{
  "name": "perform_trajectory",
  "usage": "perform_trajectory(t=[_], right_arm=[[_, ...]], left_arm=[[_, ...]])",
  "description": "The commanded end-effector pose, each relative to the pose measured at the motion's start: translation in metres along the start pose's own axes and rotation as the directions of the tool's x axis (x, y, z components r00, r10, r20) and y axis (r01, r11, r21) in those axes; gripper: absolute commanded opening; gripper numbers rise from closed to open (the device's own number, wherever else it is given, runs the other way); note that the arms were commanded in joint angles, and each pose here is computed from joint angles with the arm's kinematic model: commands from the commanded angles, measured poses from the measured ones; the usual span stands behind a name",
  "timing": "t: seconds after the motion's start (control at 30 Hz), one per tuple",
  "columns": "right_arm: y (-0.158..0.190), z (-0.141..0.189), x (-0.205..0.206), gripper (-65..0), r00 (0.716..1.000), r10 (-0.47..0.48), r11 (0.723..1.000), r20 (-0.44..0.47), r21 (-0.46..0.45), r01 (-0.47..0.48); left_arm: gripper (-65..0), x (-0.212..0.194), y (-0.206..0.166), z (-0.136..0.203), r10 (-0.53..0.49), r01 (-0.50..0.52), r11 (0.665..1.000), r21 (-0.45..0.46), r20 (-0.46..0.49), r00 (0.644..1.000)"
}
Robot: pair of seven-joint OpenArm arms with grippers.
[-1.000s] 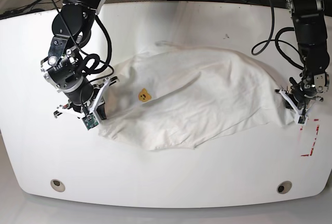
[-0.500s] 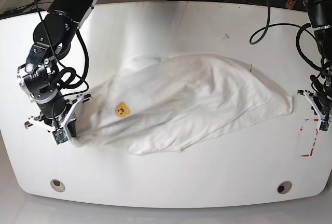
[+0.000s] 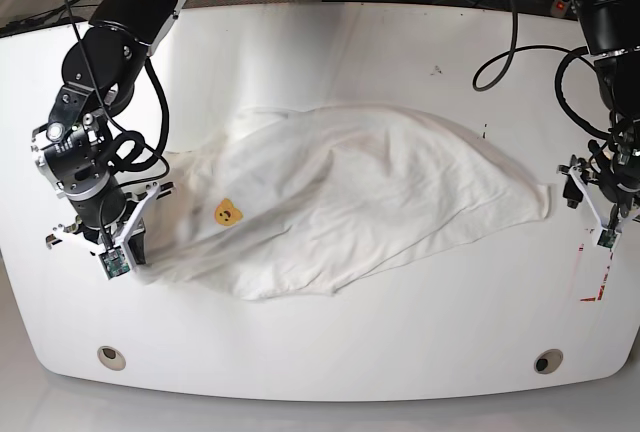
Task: Fold the T-shirt properly
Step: 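Lay the shirt flat, left gripper releasing and regrasping its edge, then hold the shirt edges with both grippers and adjust their spread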
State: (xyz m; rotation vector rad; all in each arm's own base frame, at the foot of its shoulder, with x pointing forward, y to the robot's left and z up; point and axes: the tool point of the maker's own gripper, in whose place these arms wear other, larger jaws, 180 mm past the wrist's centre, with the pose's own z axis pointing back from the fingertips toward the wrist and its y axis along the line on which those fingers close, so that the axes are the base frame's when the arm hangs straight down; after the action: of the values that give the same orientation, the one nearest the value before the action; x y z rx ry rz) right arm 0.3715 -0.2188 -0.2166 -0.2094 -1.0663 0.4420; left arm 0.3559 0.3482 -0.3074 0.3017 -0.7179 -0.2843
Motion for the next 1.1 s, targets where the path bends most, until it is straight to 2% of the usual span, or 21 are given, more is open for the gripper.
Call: perform_trajectory(t=[0.0,0.17,0.27,0.43,0.63,0.97,1.07], right_arm=[[-0.005,0.004,0.014,-65.0,0.999,0.009,1.0,0.052,-0.016,-0.008],[-0.004,0.004,0.011,-65.0,0.999,0.009,1.0,0.046,-0.012,-0.008],[-0.004,0.004,0.011,-65.0,0.999,0.009,1.0,0.046,-0.012,-0.008],[-0.005,0.004,0.01,-65.0,0.999,0.006,1.0,0.043,-0.015,-0.005],[-0.001,0.004,0.007,-65.0,0.999,0.006,1.0,0.036,-0.007,-0.006],[0.009,0.001,0.009,-65.0,0.999,-0.024,1.0,0.048,0.013,0.023],[0.01,0.001,0.009,-65.0,0.999,-0.024,1.0,0.049,0.015,0.023]], left_arm=[[-13.1,0.012,0.004,0.0,0.017,-0.017,1.0,0.01,0.038,0.999],[-13.1,0.009,-0.021,-0.013,0.028,-0.024,0.998,-0.062,0.058,0.998],[-13.1,-0.009,-0.028,-0.029,0.07,-0.068,0.993,-0.096,0.023,0.997],[-13.1,-0.019,-0.032,-0.044,0.112,-0.111,0.986,-0.124,0.0,0.994],[-13.2,-0.018,-0.044,-0.055,0.115,-0.111,0.981,-0.159,0.015,0.993],[-13.2,-0.019,-0.053,-0.072,0.132,-0.135,0.972,-0.194,-0.026,0.991],[-15.3,-0.023,-0.055,-0.075,0.142,-0.144,0.969,-0.2,-0.026,0.99]])
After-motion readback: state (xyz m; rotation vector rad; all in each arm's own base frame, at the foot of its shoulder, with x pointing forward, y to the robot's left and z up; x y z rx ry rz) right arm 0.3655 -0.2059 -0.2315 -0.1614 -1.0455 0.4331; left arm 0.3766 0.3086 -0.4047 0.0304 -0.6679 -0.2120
